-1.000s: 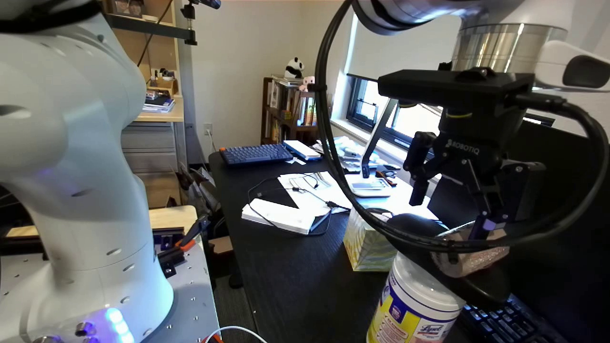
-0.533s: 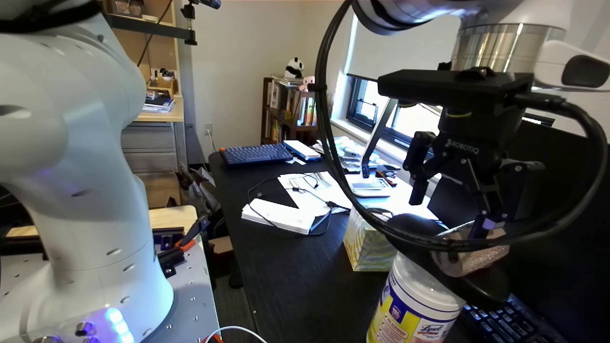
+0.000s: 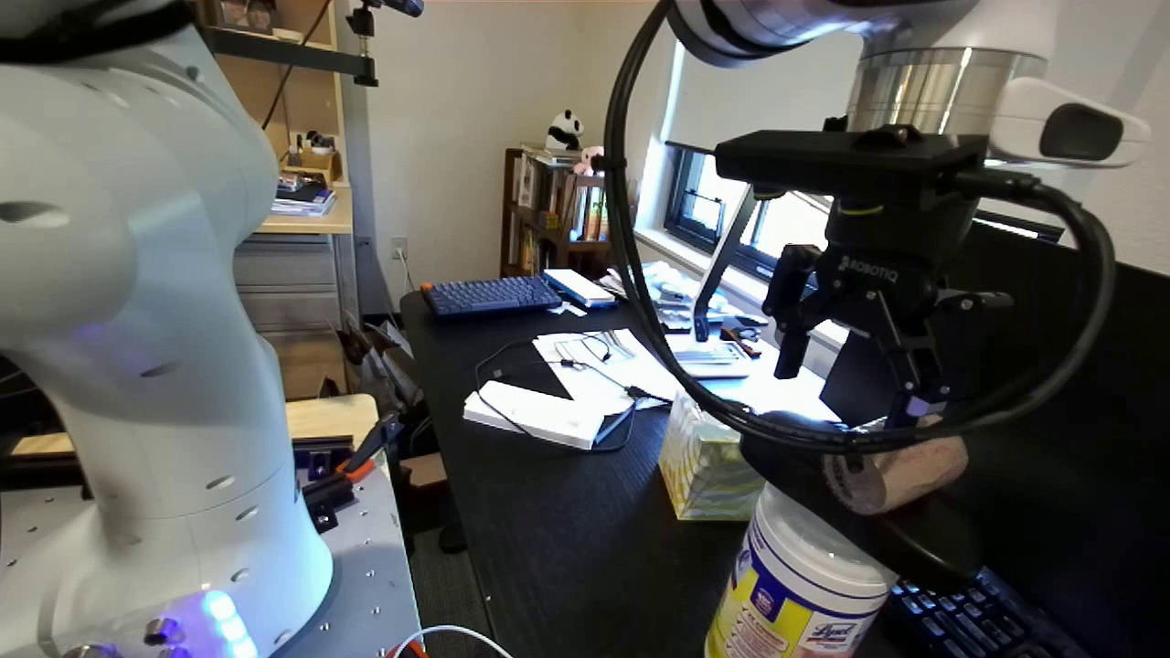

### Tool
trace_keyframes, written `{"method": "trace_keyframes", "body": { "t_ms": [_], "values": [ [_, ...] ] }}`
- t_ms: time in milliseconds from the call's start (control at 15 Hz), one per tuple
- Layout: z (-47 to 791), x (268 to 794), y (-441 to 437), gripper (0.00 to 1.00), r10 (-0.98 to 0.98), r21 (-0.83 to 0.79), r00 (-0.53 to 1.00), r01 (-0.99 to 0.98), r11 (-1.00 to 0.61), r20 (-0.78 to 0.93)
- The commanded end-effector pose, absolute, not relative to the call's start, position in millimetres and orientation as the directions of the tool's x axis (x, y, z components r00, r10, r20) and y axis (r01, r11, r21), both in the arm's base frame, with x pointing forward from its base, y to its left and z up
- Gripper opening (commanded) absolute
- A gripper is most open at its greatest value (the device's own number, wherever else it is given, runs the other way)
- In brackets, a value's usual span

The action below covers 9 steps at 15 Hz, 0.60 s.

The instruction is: Get the item on top of the wipe box and place it on the black eyeglass case

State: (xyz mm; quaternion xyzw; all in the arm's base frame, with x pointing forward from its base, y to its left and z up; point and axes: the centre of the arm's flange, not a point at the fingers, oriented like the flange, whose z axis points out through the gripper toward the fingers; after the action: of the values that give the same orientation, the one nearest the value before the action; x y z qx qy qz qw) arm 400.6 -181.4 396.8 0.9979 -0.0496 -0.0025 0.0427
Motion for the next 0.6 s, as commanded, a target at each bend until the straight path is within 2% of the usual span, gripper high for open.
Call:
{"method": "trace_keyframes", "body": {
  "t_ms": [0,533],
  "values": [
    [391,410,-152,1.00,-0.095,0.064,0.995,-0.096,-0.993,0.023],
    [385,422,-94,1.00,-0.033,0.064,0.999,-0.033,-0.997,0.010]
  ]
}}
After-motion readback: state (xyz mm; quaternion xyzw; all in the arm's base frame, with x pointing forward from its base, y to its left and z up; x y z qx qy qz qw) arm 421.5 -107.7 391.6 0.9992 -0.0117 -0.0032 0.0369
